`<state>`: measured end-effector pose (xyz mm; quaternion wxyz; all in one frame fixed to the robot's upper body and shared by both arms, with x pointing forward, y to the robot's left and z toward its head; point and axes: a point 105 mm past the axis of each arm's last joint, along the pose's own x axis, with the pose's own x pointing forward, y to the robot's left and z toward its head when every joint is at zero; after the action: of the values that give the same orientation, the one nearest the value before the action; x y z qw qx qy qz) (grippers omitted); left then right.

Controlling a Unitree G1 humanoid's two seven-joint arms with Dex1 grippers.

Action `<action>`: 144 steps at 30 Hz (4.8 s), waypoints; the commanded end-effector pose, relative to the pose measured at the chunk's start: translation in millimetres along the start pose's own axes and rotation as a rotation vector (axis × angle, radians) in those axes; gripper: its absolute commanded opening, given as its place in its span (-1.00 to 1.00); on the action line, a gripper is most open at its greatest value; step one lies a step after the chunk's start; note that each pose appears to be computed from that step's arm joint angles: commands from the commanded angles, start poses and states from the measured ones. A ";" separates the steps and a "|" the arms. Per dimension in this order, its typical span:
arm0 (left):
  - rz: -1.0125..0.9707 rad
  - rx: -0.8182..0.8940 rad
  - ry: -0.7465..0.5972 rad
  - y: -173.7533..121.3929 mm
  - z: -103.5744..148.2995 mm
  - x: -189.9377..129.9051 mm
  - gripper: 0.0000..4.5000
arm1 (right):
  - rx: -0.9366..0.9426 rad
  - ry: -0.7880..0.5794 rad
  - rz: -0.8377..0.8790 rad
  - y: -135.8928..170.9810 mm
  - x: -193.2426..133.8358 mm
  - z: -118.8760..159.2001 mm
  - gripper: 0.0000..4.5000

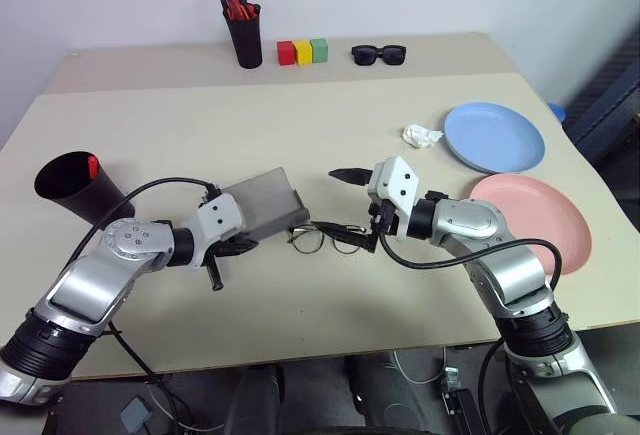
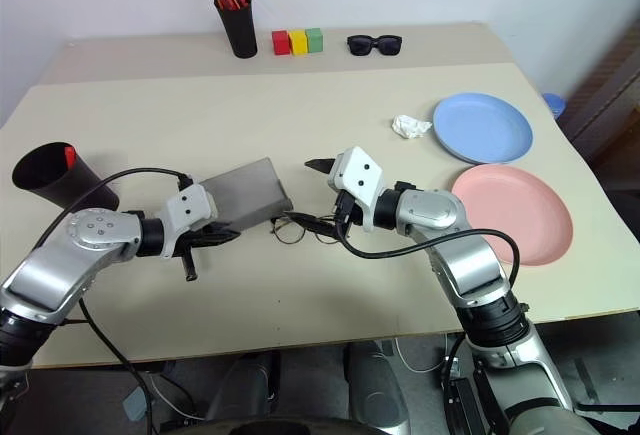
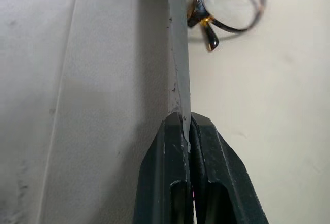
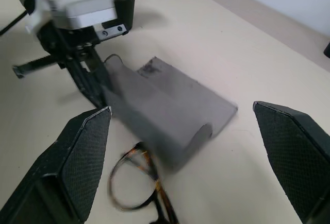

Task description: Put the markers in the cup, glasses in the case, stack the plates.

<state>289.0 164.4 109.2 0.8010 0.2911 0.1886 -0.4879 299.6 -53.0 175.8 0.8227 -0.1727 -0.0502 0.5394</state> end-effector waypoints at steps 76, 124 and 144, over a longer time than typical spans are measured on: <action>0.538 -0.346 -0.310 -19.7 -44.2 -106.2 0.55 | -0.448 0.139 0.143 6.6 118.1 18.8 -0.96; 0.207 -0.560 -0.121 56.8 12.1 -14.1 -0.99 | -0.252 0.222 -0.087 -22.0 -41.2 0.7 0.54; 0.222 -0.215 -0.464 17.0 52.8 -20.5 -0.99 | -0.274 0.640 -0.658 -158.5 -119.3 -59.2 0.54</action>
<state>295.5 144.5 153.2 0.8919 0.0882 0.0567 -0.4398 395.3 -209.0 178.9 0.8921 -0.3909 0.0817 0.2116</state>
